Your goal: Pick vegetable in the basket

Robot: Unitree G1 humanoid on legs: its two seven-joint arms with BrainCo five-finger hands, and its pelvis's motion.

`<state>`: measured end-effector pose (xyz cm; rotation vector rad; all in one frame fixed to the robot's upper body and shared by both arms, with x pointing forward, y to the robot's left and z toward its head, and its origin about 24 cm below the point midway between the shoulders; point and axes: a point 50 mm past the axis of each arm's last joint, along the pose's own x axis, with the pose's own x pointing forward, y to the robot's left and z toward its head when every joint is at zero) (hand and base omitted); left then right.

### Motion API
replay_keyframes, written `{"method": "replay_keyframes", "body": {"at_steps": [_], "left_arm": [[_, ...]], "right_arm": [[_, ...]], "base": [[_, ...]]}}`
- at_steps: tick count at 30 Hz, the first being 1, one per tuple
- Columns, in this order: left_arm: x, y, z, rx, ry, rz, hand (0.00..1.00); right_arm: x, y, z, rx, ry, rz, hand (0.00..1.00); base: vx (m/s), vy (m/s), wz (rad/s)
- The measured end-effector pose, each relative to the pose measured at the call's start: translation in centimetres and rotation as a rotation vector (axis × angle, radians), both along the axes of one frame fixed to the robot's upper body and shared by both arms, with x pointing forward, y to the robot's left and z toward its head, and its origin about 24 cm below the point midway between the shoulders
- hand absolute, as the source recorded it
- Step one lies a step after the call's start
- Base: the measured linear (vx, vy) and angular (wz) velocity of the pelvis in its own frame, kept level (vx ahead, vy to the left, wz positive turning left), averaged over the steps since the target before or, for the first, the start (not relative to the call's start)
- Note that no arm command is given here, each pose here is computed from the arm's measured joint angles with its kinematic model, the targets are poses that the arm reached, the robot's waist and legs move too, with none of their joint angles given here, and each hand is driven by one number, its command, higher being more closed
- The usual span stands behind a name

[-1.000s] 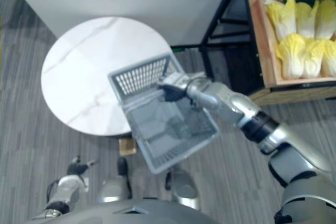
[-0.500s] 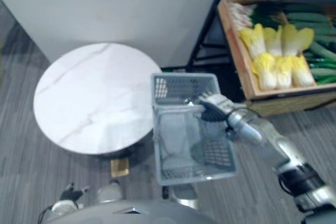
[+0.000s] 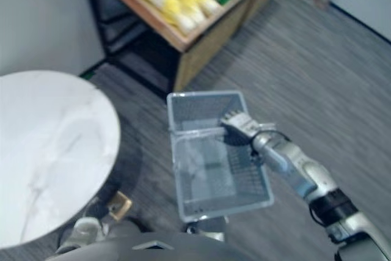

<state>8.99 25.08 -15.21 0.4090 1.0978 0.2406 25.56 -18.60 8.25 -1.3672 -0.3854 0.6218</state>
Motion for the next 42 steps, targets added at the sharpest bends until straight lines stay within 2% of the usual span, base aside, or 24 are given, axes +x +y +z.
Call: {"method": "replay_keyframes", "body": {"at_steps": [6, 11, 16, 27, 32, 36, 37, 42], "left_arm": [[-1.3, -1.6, -0.9, -0.04, 0.076, -0.013, 0.0], [-2.9, -1.5, -1.1, -0.052, 0.092, 0.016, 0.0], [-4.2, -2.4, -1.4, -0.085, 0.102, 0.044, 0.0], [-4.1, -3.2, -1.5, -0.12, 0.081, 0.085, 0.0], [-4.1, -3.7, -1.6, -0.117, 0.098, 0.01, 0.0], [-3.7, -2.5, -1.2, -0.074, 0.104, -0.063, 0.0], [-3.2, -1.8, -1.0, -0.057, 0.097, -0.076, 0.0], [-0.3, -2.4, -0.6, -0.066, 0.022, -0.094, 0.0]], "right_arm": [[-0.7, -2.1, -1.3, -0.074, 0.054, -0.068, 1.0], [-0.4, -1.0, -1.5, -0.052, 0.046, -0.042, 1.0], [-0.8, 0.5, -2.7, -0.037, 0.083, 0.007, 1.0], [-0.6, -1.1, -2.8, -0.074, 0.103, -0.022, 1.0], [-0.2, -4.1, -4.0, -0.113, 0.143, -0.183, 1.0], [-0.2, -4.5, -5.0, -0.104, 0.139, -0.252, 1.0], [-0.4, -4.7, -5.7, -0.096, 0.155, -0.279, 1.0], [0.1, -6.5, -6.2, -0.068, 0.145, -0.404, 1.0]], "base": [[-0.09, -0.282, -0.59], [-0.06, -0.133, -1.06], [0.03, 0.065, -1.19], [0.13, 0.173, 0.01], [0.15, 0.165, 0.07], [0.14, 0.159, 0.15], [0.33, 0.082, 0.34], [0.32, 0.001, 0.33]]}}
